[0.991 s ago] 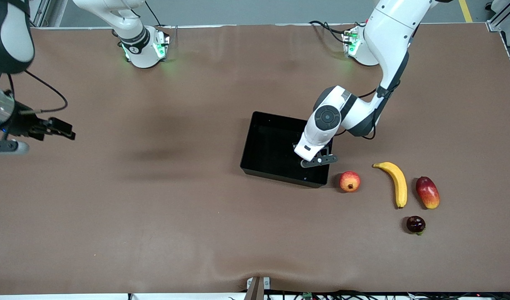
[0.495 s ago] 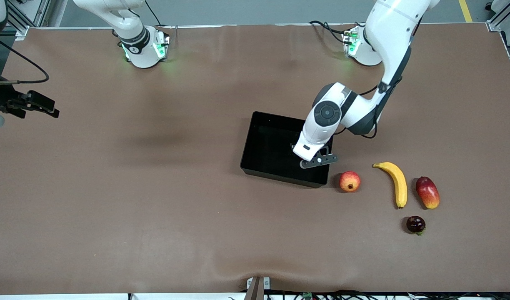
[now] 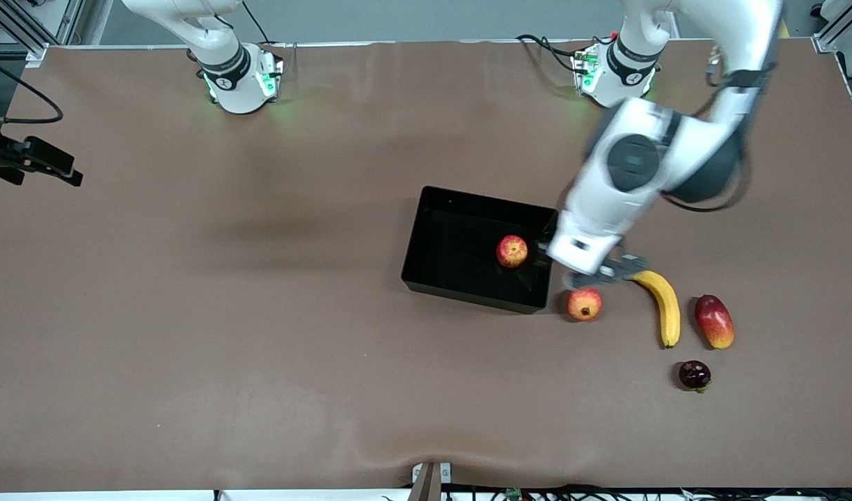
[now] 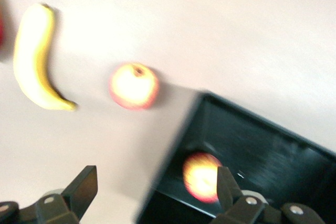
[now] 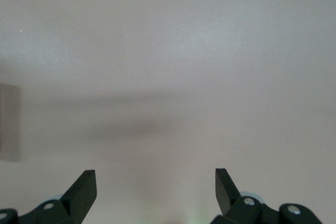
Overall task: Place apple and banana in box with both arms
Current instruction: 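Lower the apple into the box while the right gripper releases and withdraws, then reach the left gripper to the yellow banana and grasp it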
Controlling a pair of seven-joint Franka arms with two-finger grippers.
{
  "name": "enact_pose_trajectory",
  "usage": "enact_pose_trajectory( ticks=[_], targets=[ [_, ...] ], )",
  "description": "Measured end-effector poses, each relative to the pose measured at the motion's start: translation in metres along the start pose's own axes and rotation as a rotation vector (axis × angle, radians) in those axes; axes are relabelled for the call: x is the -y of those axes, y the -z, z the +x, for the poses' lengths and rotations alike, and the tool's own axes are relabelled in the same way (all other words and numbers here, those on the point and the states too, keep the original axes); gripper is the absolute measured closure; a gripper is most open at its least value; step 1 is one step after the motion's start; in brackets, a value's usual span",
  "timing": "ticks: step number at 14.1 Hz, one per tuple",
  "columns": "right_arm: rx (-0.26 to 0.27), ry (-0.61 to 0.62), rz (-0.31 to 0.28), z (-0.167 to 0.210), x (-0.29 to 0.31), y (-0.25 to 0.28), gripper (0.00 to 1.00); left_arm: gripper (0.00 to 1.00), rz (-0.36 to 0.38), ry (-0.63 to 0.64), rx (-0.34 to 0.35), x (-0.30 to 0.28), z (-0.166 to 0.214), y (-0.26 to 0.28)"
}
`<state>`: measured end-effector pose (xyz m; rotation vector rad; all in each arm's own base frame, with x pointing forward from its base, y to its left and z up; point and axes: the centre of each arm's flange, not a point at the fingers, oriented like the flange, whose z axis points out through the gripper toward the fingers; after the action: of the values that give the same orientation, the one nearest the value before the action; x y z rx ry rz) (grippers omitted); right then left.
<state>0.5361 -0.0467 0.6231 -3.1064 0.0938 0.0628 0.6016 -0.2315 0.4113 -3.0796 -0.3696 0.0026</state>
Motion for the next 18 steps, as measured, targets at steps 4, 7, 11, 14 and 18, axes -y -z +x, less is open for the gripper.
enact_pose_trajectory(
  ticks=[4,7,11,14,18],
  targets=[
    [-0.003,-0.01,-0.002,0.002,-0.005,0.0,0.0,0.0,0.024,0.071,0.074,0.097,0.058,-0.051],
    [-0.013,-0.011,-0.006,0.003,-0.006,0.005,0.0,0.0,0.017,0.107,0.109,0.14,0.081,-0.099],
    [-0.032,-0.012,-0.034,0.006,-0.009,0.008,0.0,0.03,-0.011,0.177,0.126,0.188,0.104,-0.167],
    [-0.034,-0.007,-0.043,0.009,-0.007,0.005,0.0,0.06,0.019,0.174,0.136,0.206,0.107,-0.2],
    [-0.031,-0.004,-0.046,0.01,-0.006,0.004,0.0,0.11,0.047,0.17,0.122,0.227,0.11,-0.216]
  ],
)
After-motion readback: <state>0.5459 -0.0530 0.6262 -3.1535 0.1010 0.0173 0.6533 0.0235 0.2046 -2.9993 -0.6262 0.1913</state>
